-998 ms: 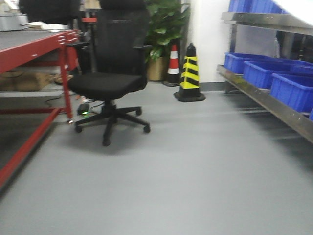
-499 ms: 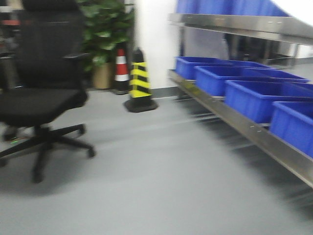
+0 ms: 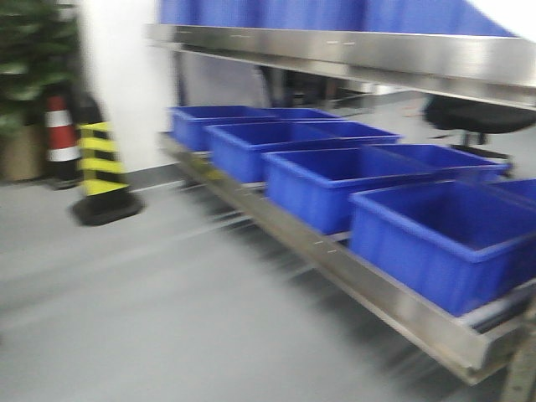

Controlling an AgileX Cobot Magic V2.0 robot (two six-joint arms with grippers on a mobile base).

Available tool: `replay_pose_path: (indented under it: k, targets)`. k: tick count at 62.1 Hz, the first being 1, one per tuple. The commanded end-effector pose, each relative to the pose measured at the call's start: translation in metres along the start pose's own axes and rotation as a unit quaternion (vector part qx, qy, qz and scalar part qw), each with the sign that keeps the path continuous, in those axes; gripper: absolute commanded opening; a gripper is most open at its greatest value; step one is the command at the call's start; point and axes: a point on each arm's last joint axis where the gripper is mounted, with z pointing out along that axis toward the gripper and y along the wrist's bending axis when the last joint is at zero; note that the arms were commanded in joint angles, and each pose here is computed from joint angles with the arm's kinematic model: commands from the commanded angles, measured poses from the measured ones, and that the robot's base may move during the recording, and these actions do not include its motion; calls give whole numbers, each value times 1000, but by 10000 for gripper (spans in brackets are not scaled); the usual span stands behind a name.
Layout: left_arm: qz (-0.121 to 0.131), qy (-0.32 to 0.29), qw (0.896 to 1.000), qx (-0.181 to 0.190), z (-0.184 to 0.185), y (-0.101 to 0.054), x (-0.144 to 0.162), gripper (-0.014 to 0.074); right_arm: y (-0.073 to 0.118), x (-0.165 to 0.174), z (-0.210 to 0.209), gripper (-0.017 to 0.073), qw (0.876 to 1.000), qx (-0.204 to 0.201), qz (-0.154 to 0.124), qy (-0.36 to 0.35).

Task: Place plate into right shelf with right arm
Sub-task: 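Drive the base to the shelf rack holding the plate in the right gripper, then move the right gripper with the plate over a blue bin on the shelf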

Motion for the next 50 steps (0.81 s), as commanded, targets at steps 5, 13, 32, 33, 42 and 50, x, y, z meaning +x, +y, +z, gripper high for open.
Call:
replay_pose_path:
  k: [5, 13, 32, 33, 42, 50]
  targets:
    - [-5, -41, 999, -2, 0, 0, -5, -47, -3, -19, 0, 68, 998, 16, -4, -61]
    - [-5, -41, 999, -2, 0, 0, -5, -47, -3, -19, 0, 68, 998, 16, -4, -61]
    - [-5, -41, 999, -2, 0, 0, -5, -47, -3, -19, 0, 68, 998, 16, -4, -61]
    - [-5, -41, 999, -2, 0, 0, -5, -47, -3, -19, 0, 68, 998, 16, -4, -61]
    - [-5, -41, 999, -2, 0, 0, -5, -47, -3, -19, 0, 68, 998, 16, -4, -61]
    - [-5, -41, 999, -2, 0, 0, -5, -47, -3, -19, 0, 68, 998, 16, -4, -61]
